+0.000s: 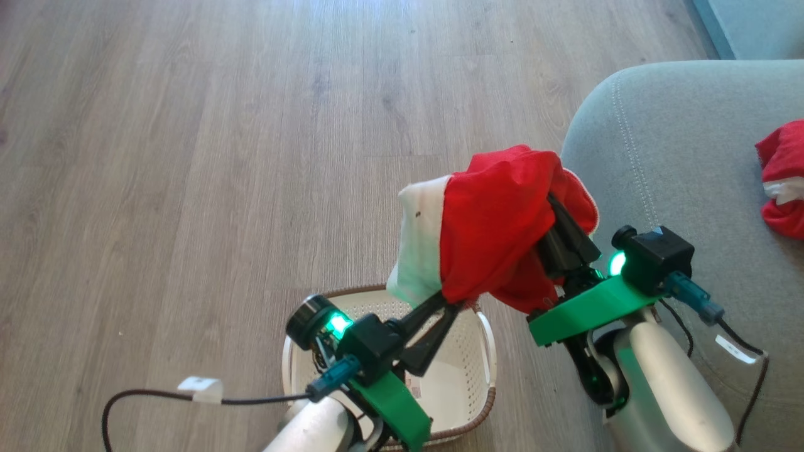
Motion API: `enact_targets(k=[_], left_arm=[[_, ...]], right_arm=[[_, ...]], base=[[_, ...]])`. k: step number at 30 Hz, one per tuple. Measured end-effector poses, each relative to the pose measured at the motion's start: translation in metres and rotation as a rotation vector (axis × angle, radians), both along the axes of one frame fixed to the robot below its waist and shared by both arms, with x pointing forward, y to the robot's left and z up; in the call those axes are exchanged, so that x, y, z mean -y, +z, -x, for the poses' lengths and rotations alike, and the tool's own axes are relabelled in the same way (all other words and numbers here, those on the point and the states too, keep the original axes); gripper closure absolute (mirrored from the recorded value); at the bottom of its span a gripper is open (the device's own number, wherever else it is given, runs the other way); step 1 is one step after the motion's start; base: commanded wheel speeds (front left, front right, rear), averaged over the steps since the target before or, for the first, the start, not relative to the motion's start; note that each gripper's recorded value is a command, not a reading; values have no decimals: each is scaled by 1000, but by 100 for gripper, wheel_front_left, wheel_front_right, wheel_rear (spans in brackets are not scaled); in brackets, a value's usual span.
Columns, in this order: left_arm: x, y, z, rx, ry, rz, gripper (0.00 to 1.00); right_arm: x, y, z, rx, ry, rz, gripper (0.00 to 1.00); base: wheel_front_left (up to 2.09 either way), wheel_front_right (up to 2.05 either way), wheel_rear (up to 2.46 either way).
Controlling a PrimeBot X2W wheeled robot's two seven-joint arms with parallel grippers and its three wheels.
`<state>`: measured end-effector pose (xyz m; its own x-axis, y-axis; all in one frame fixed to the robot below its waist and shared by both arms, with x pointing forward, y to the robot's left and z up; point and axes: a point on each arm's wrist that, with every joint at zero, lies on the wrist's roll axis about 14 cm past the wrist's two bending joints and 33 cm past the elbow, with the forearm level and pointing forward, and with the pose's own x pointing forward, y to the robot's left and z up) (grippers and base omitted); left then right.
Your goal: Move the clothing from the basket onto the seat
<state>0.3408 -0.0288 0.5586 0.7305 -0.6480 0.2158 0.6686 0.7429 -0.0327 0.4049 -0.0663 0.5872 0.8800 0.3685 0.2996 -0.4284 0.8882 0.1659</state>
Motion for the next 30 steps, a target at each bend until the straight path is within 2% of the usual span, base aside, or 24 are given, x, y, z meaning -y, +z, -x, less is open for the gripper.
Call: enact_targets(k=[1,2,3,4,5,11,16,23,30], left_arm=[[2,-1,2,-3,-8,-3,100],[4,-2,3,-5,-14,-6,89],[4,-3,3,-5,-16,-6,57],[4,-3,3,-5,-17,-6,15],[4,-2,3,-4,-17,-6,0],[0,-10,2,-17,-3,-28,0],[-7,-18,1,-36,22,-41,0],[-13,-34,1,-80,42,-51,0],[-14,-37,-3,-82,41,-59,0]], right_arm=[[0,0,1,-2,0,-5,100],[1,-1,1,-5,-1,-7,100],[1,-2,2,-10,-1,-12,100],[1,-3,2,-12,-1,-15,100],[2,-2,2,-12,-2,-19,100],[10,9,0,20,-26,-38,100],[30,19,-4,54,-90,-38,100],[58,6,-5,29,-177,-13,100],[89,9,-11,44,-270,-17,100]], base=[[0,0,0],[0,0,0],[0,0,0],[0,0,0],[0,0,0],[0,0,0],[0,0,0],[0,0,0],[0,0,0]])
